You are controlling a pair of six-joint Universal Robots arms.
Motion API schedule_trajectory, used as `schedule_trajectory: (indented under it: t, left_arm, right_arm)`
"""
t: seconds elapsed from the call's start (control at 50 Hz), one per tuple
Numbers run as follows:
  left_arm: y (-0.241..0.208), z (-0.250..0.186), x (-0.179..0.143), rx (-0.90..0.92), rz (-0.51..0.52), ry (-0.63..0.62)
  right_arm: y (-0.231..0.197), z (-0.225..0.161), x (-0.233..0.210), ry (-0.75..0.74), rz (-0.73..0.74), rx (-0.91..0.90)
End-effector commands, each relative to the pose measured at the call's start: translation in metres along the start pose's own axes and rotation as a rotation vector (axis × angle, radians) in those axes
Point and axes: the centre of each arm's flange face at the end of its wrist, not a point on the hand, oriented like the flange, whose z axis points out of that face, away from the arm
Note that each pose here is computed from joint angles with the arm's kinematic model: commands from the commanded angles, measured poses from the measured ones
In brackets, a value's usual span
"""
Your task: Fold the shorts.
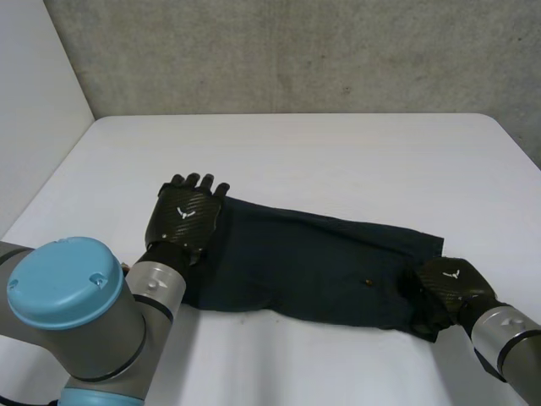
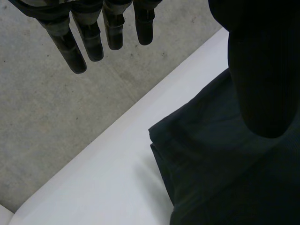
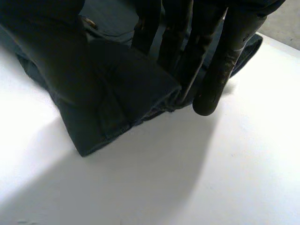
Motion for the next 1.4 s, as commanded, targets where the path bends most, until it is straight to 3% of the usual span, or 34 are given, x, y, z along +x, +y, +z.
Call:
schedule_trajectory:
  t: [0.02,0.22,0.36,0.48,0.66,0.78,0.82,0.9,0.98,1.1,1.18,1.32,1.4]
  left_arm:
    - [-0.001,0.000,-0.003,0.001,0.001,-0.012]
    - [-0.009,-0.005,-0.008,0.021,-0.014,-0.023]
    - [-0.014,-0.008,-0.013,0.036,-0.028,-0.037]
    - [-0.018,-0.007,-0.020,0.046,-0.032,-0.059]
    - [-0.024,-0.008,-0.026,0.065,-0.037,-0.078]
    - [-0.027,-0.008,-0.029,0.075,-0.048,-0.086]
    - [-0.031,-0.009,-0.031,0.086,-0.060,-0.089]
    - [-0.039,-0.009,-0.033,0.115,-0.087,-0.094]
    - [-0.050,-0.008,-0.036,0.140,-0.101,-0.097]
    - [-0.070,-0.006,-0.031,0.153,-0.113,-0.063]
    - [-0.074,-0.008,-0.015,0.127,-0.160,0.005]
    - [-0.049,-0.015,0.010,-0.037,-0.197,0.099]
    - [-0.054,-0.017,0.009,-0.031,-0.202,0.097]
  right_arm:
    - [-0.001,0.006,0.005,0.015,-0.047,0.009]
    - [-0.017,-0.002,0.026,0.088,-0.194,0.013]
    - [-0.033,-0.018,0.065,0.165,-0.421,-0.102]
    - [-0.065,-0.020,0.067,0.201,-0.570,-0.043]
    - [-0.119,-0.035,-0.056,-0.067,-0.796,0.309]
    - [-0.091,-0.066,-0.171,-0.478,-0.912,0.496]
    - [-0.080,-0.071,-0.186,-0.563,-0.919,0.500]
    - [-0.065,-0.063,-0.193,-0.644,-0.890,0.462]
    - [-0.075,-0.053,-0.182,-0.617,-0.760,0.427]
    - [-0.140,-0.038,-0.113,-0.358,-0.280,0.408]
    - [-0.152,-0.035,-0.078,-0.264,-0.059,0.330]
    - [-0.128,-0.008,-0.075,-0.256,-0.064,0.189]
    - [-0.122,-0.004,-0.077,-0.267,-0.079,0.167]
